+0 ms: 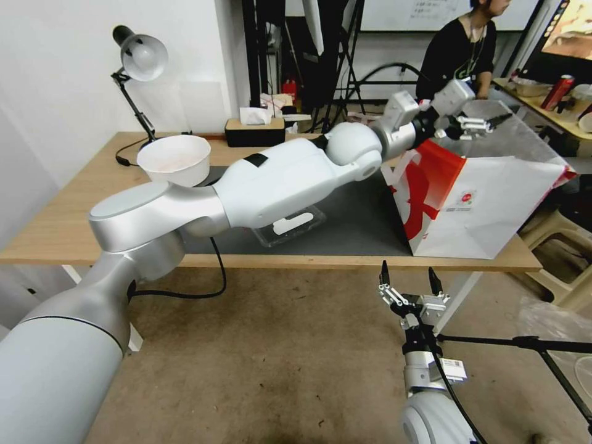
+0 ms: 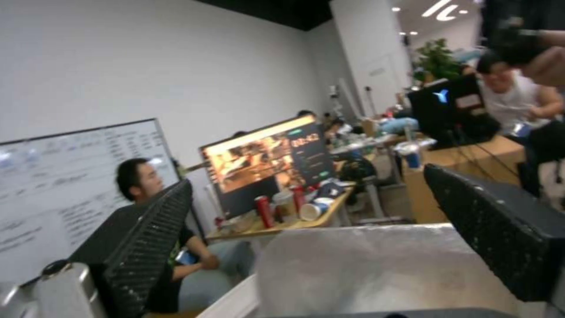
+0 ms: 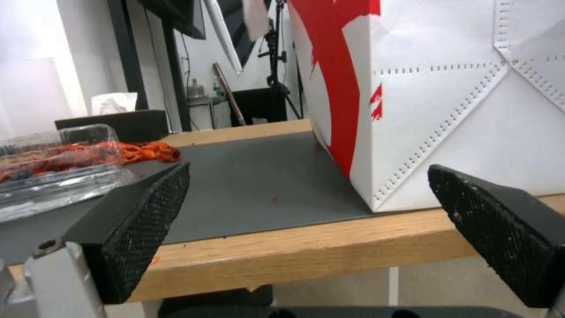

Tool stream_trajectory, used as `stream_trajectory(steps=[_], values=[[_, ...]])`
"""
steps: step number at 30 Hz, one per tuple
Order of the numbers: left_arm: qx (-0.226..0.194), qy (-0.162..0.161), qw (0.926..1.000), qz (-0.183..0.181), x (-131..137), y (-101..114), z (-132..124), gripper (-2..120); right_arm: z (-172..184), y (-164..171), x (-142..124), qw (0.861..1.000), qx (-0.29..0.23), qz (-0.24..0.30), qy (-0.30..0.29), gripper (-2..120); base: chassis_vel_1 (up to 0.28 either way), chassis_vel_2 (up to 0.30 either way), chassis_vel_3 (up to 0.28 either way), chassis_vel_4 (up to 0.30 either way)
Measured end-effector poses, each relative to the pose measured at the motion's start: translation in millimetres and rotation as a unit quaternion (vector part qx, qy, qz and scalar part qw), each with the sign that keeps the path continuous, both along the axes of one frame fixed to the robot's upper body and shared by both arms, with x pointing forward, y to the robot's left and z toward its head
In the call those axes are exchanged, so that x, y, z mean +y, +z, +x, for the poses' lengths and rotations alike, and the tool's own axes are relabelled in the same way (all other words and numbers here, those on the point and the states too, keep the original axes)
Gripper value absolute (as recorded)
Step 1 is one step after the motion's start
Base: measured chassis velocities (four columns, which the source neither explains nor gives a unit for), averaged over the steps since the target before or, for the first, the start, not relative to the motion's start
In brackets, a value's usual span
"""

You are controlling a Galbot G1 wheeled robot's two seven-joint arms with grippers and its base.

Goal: Pick up the trash from the table and place it into the takeout bag.

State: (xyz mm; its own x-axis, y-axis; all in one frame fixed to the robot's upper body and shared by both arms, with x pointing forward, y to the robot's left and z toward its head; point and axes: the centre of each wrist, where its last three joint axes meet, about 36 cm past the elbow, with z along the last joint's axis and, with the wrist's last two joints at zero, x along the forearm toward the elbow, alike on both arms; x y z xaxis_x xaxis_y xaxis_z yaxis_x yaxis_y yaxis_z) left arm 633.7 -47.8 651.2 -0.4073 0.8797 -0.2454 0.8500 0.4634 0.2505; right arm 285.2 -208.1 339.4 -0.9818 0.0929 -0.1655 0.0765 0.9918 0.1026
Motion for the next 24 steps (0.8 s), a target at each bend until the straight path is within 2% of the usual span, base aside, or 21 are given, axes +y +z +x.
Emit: stream_trajectory(steps=[2, 5, 6, 9, 11, 13, 15, 17, 18, 22, 24], values=[[0.006, 0.01, 0.9999, -0.006, 9.5, -0.2, 2.4, 99, 0.1, 0.1, 0.0, 1.0, 0.0, 0.0, 0.0, 100, 0.0, 0.0, 0.0, 0.0], [0.026, 0.042, 0.9986, -0.02, 43.2, -6.2, 9.0, 100, 0.1, 0.3, 0.3, 1.0, 0.0, 0.0, 0.0, 100, 0.0, 0.0, 0.0, 0.0], [0.026, 0.042, 0.9986, -0.02, 43.2, -6.2, 9.0, 100, 0.1, 0.3, 0.3, 1.0, 0.0, 0.0, 0.0, 100, 0.0, 0.0, 0.0, 0.0], [0.048, 0.072, 0.9955, -0.039, 72.7, -14.0, 11.3, 100, 0.1, 0.3, 0.1, 1.0, 0.001, -0.001, 0.0, 100, 0.0, 0.0, 0.0, 0.0], [0.053, 0.076, 0.9948, -0.042, 77.1, -15.7, 10.9, 100, 0.1, 0.3, 0.0, 1.0, 0.002, -0.001, 0.0, 100, 0.0, 0.0, 0.0, 0.0], [0.07, 0.095, 0.9916, -0.053, 98.1, -26.5, 9.6, 100, 0.3, 1.0, -0.4, 1.0, 0.003, -0.003, 0.0, 100, 0.0, 0.0, 0.0, 0.0], [0.073, 0.098, 0.991, -0.055, 102.8, -29.6, 9.2, 100, 0.3, 1.3, -0.5, 1.0, 0.002, -0.003, 0.0, 100, 0.0, 0.0, 0.0, 0.0], [0.085, 0.113, 0.9882, -0.059, 123.9, -44.0, 7.5, 100, 0.3, 2.2, -0.4, 1.0, 0.002, -0.003, -0.001, 100, 0.0, 0.0, 0.0, 0.0], [0.085, 0.113, 0.9882, -0.059, 123.9, -44.0, 7.5, 100, 0.3, 2.2, -0.4, 1.0, 0.002, -0.003, -0.001, 100, 0.0, 0.0, 0.0, 0.0], [0.102, 0.138, 0.983, -0.065, 164.0, -68.2, -0.2, 100, -0.5, 2.1, 0.1, 1.0, 0.004, -0.003, -0.001, 100, 0.0, 0.0, 0.0, 0.0], [0.105, 0.145, 0.9817, -0.065, 174.5, -74.3, -4.3, 100, -0.7, 1.7, 0.6, 1.0, 0.005, -0.003, 0.0, 100, 0.0, 0.0, 0.0, 0.0]])
